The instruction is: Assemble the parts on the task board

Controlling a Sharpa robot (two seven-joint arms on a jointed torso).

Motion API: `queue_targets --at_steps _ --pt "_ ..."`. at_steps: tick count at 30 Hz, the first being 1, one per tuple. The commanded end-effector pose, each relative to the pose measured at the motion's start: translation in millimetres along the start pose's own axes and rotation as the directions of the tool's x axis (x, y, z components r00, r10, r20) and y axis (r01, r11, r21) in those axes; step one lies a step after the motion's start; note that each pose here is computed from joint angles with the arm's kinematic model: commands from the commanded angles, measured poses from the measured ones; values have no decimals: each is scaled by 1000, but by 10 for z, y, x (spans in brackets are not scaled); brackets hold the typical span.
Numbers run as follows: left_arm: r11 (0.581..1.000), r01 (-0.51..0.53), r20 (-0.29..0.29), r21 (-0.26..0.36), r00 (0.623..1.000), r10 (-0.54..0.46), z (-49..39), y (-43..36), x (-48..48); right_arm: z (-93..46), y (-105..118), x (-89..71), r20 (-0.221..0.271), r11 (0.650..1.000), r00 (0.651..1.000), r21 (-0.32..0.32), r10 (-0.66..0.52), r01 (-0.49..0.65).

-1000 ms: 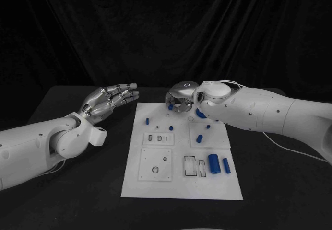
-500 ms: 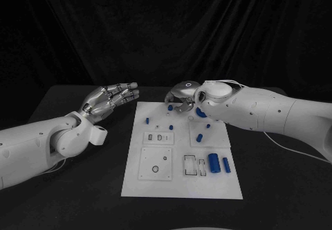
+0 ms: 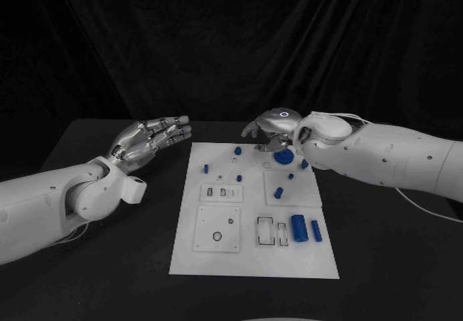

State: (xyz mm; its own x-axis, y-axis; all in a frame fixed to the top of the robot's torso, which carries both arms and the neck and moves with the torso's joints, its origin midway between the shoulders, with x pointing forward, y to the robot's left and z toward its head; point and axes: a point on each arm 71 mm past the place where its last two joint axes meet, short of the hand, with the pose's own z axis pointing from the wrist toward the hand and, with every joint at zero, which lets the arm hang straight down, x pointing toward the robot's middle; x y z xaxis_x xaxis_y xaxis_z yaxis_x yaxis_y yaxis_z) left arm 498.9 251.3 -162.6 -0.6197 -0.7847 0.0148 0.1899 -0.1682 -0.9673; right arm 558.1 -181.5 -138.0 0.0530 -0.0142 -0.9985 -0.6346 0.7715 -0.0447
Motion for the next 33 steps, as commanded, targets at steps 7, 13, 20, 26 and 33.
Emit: queue_targets --at_steps 7,13,20,26,33 --pt "999 5 -3 40 1000 -5 4 -38 7 -439 -190 -131 74 997 995 37 65 -68" --pt "999 7 -5 36 1000 -7 7 -29 2 -618 -327 -95 57 991 996 106 73 -79" --pt "999 11 -10 34 1000 -10 15 -19 4 -728 -468 35 17 978 997 194 76 -78" --pt "999 14 -14 32 1000 -13 23 -11 9 -735 -507 158 -52 973 997 228 59 -46" --pt "999 15 -14 32 1000 -14 15 -11 4 -717 -538 220 -75 968 996 251 50 -30"
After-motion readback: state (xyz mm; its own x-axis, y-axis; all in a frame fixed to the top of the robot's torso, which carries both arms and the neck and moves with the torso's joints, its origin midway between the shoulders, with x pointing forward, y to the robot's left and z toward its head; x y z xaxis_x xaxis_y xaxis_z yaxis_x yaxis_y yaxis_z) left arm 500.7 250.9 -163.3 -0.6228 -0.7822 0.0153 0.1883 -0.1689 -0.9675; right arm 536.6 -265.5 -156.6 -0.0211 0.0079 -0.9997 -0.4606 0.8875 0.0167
